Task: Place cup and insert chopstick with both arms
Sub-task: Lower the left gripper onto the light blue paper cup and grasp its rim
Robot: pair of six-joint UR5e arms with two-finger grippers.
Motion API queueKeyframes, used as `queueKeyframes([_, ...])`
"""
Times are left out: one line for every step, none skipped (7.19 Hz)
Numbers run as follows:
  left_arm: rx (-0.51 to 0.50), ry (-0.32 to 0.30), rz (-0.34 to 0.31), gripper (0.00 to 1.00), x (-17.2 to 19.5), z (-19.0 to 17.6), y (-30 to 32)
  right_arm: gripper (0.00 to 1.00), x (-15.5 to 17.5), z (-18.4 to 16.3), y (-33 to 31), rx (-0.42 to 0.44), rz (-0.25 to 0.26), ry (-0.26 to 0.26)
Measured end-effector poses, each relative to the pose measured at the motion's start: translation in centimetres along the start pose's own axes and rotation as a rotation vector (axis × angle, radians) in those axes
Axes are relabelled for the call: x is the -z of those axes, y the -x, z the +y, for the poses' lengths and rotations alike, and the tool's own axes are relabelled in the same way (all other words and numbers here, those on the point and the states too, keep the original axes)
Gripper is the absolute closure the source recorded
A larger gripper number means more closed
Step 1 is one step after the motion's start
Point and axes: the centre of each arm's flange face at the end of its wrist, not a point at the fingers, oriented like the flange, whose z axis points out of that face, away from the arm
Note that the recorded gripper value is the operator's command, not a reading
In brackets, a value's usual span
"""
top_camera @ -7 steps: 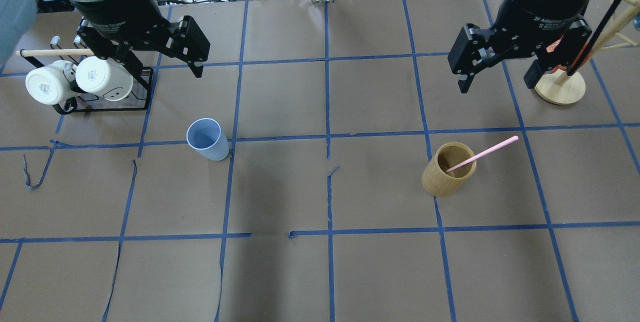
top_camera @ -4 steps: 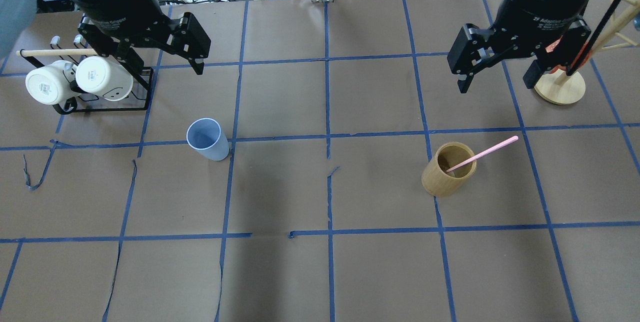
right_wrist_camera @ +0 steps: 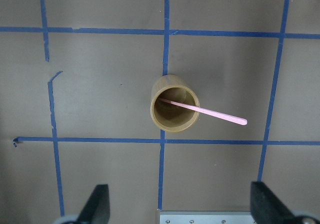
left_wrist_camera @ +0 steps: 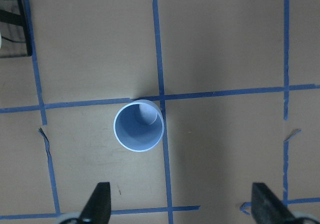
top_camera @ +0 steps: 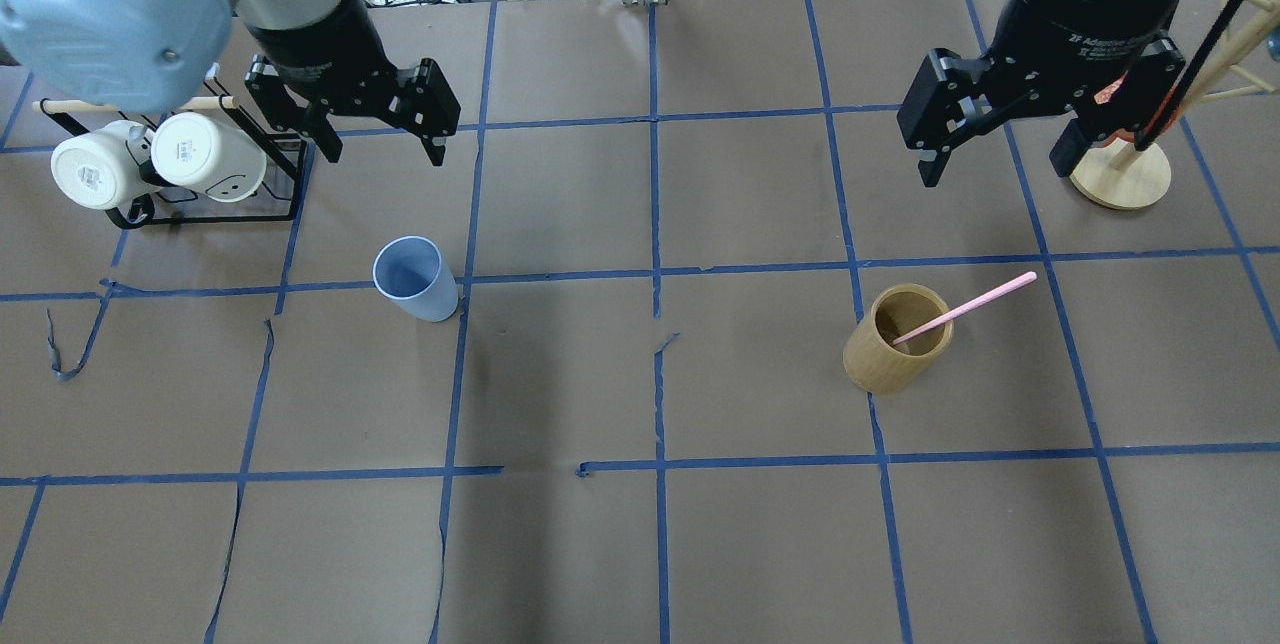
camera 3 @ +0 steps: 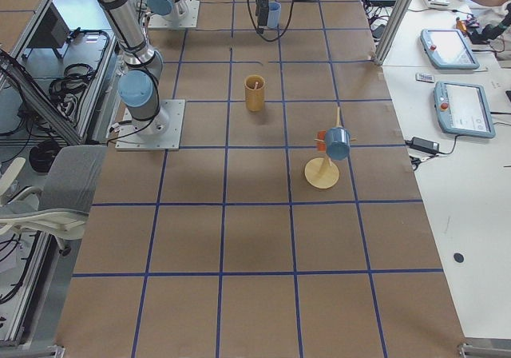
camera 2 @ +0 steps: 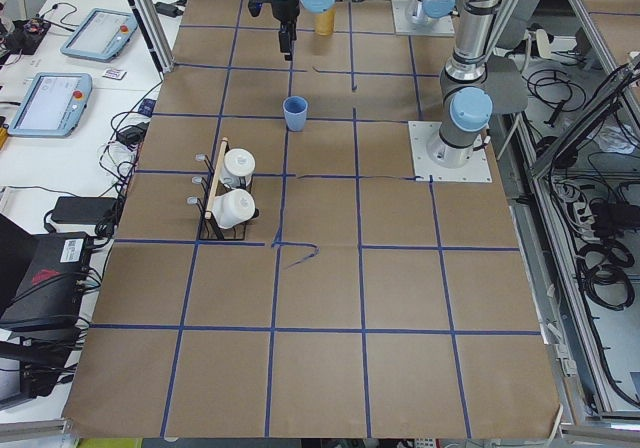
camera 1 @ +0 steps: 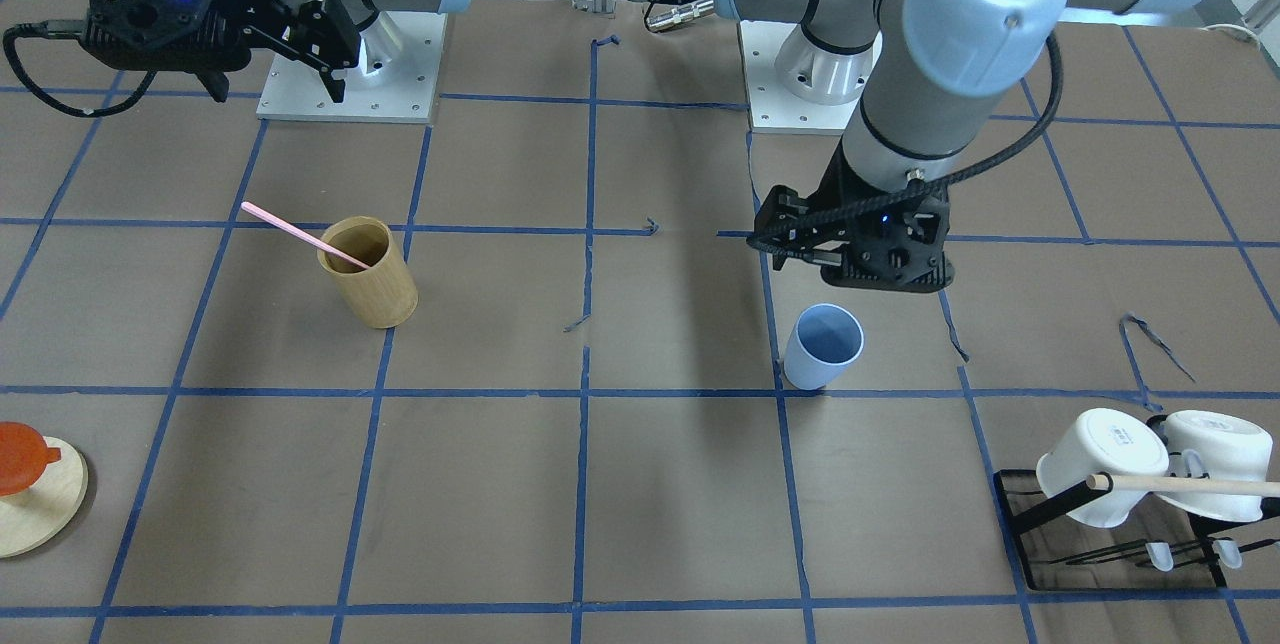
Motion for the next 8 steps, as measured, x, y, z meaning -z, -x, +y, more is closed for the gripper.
queueKeyframes([-0.020, -0.011, -0.011, 0.00, -4.1, -0.2, 0.0, 0.00, 0.0, 0.0, 0.0, 0.000, 0.000, 0.000])
queueKeyframes([-0.040, -0.031, -0.028, 0.02, -7.4, 0.1, 0.1, 0.00, 0.0, 0.0, 0.0, 0.000, 0.001, 0.000])
queueKeyframes([-0.059, -0.032, -0.036, 0.08, -9.5, 0.4, 0.4, 0.00, 0.0, 0.0, -0.1, -0.002, 0.002, 0.000])
queueKeyframes([-0.064, -0.014, -0.036, 0.11, -11.2, 0.3, 1.0, 0.00, -0.1, -0.2, -0.2, -0.005, 0.004, 0.000])
queueKeyframes([-0.063, 0.010, -0.031, 0.35, -12.7, 0.3, 1.4, 0.00, -0.1, -0.4, -0.4, -0.006, 0.005, -0.006])
queueKeyframes([-0.063, 0.030, -0.027, 0.64, -14.0, 0.5, 1.5, 0.00, -0.2, -0.7, -0.5, -0.008, 0.006, -0.016])
queueKeyframes([-0.063, 0.041, -0.026, 0.87, -14.7, 0.7, 1.5, 0.00, -0.3, -1.0, -0.7, -0.013, 0.006, -0.024])
queueKeyframes([-0.063, 0.044, -0.025, 1.00, -15.1, 0.7, 1.5, 0.00, -0.5, -1.3, -1.2, -0.025, 0.016, -0.028])
